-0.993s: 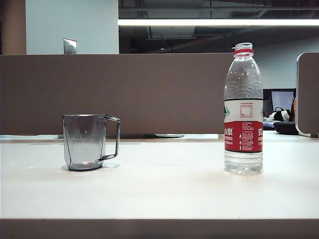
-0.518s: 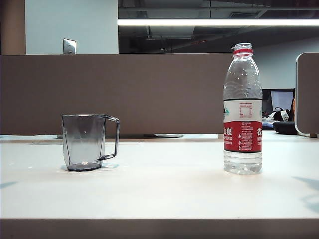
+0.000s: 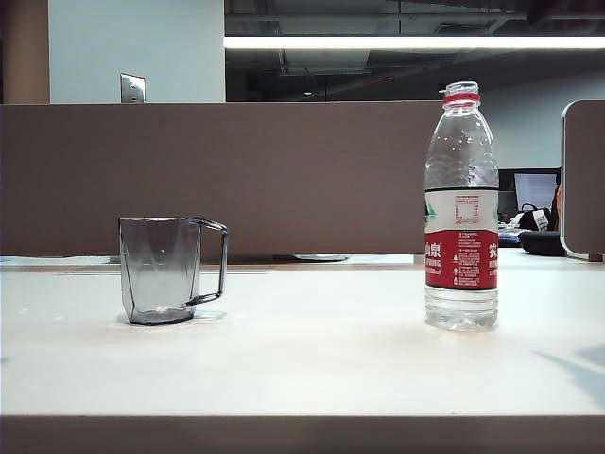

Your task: Pick up the mineral water bottle on the table and pour water into the mug until it's half full.

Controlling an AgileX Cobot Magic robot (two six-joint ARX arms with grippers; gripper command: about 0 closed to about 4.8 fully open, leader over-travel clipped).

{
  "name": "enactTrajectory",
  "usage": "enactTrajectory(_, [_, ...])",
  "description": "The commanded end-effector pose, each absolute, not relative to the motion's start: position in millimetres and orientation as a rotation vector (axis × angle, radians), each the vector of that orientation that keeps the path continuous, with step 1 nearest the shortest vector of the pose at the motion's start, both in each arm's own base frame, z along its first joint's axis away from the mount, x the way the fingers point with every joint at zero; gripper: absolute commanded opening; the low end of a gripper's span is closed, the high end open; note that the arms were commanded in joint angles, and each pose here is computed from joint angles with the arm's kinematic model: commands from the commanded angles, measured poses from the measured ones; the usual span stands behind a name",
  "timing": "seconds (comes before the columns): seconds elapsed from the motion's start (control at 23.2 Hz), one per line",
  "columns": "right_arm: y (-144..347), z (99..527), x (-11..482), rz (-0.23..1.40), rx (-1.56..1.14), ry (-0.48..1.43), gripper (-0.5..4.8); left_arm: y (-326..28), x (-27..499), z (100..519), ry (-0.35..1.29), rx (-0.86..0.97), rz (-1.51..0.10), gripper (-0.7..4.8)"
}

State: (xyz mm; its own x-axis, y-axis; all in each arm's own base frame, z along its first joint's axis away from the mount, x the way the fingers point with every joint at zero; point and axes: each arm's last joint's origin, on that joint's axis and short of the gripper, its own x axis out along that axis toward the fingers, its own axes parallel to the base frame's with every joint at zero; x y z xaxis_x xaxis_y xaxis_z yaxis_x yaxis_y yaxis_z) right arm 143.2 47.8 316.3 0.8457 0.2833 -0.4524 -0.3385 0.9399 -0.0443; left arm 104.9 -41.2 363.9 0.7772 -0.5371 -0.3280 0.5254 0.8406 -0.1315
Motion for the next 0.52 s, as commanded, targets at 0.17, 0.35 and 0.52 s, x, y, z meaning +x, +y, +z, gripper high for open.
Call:
enactTrajectory(0.17, [52, 268, 151, 0.34, -0.135, 0.493, 4.79, -42, 104, 368, 0.327, -0.029, -0.594, -0.05])
enactTrajectory(0.35, [55, 227, 158, 0.343, -0.105, 0.317, 4.79, -43, 104, 368, 0.329, -0.028, -0.598, -0.05])
enactTrajectory(0.52, [57, 194, 164, 0.344, -0.086, 0.203, 4.79, -43, 105, 368, 0.317, 0.02, -0.604, -0.05])
